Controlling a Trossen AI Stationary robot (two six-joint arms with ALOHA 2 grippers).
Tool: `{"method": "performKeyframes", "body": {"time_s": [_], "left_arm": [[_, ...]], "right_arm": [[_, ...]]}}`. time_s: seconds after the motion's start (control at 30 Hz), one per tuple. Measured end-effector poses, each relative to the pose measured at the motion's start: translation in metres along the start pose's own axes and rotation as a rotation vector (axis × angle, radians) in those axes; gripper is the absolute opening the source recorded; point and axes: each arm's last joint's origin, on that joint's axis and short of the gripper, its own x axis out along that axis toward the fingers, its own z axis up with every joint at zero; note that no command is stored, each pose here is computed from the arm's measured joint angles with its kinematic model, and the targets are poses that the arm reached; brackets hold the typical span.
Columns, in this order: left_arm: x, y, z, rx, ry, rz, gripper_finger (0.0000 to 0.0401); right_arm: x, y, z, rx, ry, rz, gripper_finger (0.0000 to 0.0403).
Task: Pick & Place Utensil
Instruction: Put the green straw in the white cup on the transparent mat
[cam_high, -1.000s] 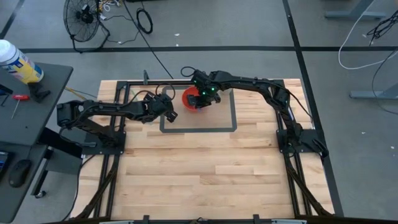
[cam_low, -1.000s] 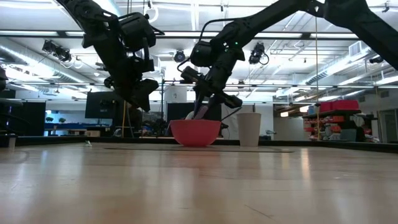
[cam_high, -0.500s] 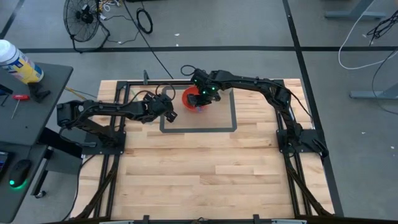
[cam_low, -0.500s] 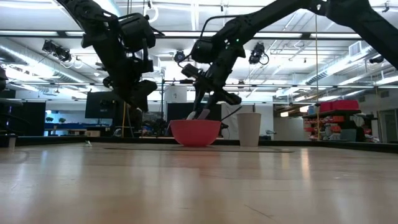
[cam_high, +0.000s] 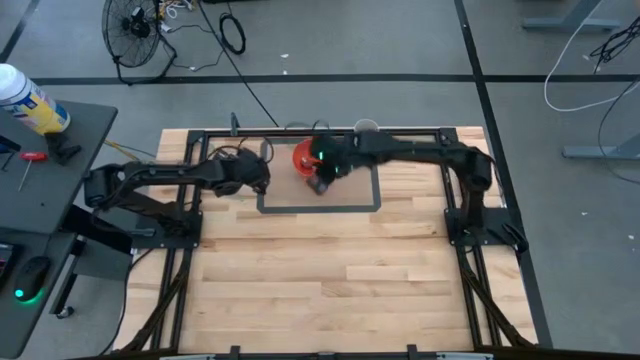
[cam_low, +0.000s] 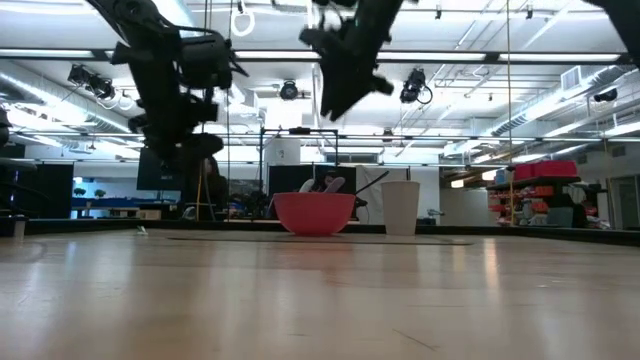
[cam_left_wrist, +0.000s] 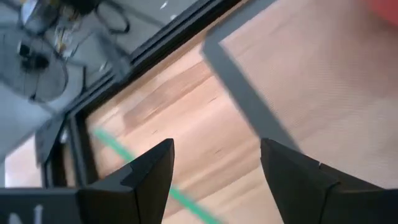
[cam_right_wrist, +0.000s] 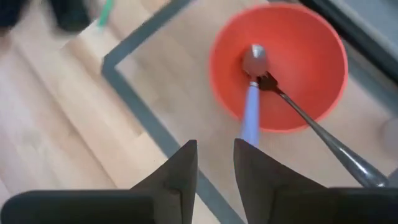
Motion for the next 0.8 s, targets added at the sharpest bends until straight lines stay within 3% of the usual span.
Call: {"method": "performKeyframes", "body": {"time_s": [0.2,0.37,0.53,0.8], "left_arm": [[0.005,0.026,-0.002,-0.292,0.082,0.099,0.0243],[0.019,0.030,-0.002,-0.494,0.120,0.154,0.0243],[0.034,0.024,-0.008,-0.540,0.159,0.233,0.0243],[0.060,0.005,-0.027,-0.545,0.242,0.349,0.0243]], "right_arm": [[-0.017,0.065,-0.038,-0.303,-0.112,-0.083,0.0107],[-0.010,0.099,-0.060,-0.434,-0.240,-0.059,0.0107],[0.009,0.108,-0.082,-0.503,-0.241,-0.023,0.0107],[0.045,0.096,-0.111,-0.545,-0.185,-0.051,0.0107]]}}
